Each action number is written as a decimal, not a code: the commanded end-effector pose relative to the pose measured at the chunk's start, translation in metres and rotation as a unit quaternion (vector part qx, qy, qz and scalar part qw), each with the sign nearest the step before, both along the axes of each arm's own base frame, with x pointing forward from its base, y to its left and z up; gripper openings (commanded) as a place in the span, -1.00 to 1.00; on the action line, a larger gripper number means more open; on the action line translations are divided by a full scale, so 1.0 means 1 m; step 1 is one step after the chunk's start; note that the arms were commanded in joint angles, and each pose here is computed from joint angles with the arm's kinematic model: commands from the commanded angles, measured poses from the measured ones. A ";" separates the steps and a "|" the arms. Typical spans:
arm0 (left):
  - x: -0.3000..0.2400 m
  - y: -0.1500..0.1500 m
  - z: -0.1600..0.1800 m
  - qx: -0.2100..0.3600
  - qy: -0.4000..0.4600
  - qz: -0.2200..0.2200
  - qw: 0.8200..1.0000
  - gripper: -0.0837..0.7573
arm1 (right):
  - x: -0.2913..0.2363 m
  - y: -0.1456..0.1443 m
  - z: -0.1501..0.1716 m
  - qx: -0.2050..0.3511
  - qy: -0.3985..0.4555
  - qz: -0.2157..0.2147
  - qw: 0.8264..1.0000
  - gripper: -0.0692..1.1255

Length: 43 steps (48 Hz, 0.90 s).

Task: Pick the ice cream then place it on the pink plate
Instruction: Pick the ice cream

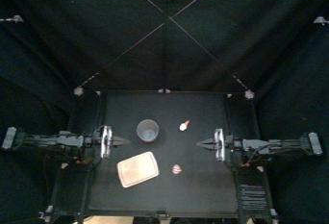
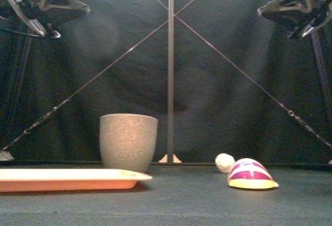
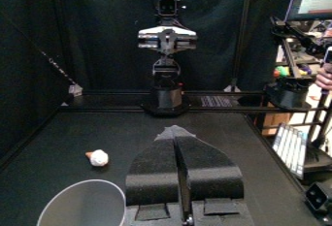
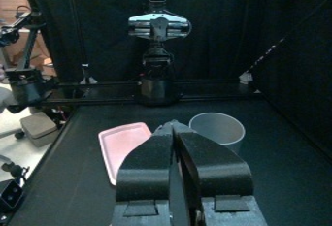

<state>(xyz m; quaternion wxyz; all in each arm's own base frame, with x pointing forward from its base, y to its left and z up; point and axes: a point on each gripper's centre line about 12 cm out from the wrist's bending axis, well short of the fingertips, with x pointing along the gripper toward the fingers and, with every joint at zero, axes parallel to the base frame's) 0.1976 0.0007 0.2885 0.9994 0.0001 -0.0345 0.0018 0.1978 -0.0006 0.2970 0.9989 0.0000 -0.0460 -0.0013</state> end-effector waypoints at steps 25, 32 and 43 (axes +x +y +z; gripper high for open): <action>0.000 0.006 -0.002 0.002 0.000 0.015 1.000 -0.88 | 0.028 -0.088 -0.099 0.017 0.344 -0.165 0.924 -0.06; 0.000 0.006 -0.003 0.003 0.001 0.015 1.000 -0.88 | 0.047 -0.097 -0.105 -0.004 0.370 -0.158 0.916 0.60; -0.001 0.006 -0.004 0.003 0.003 0.014 1.000 -0.88 | 0.068 -0.112 -0.122 -0.029 0.414 -0.153 0.897 0.86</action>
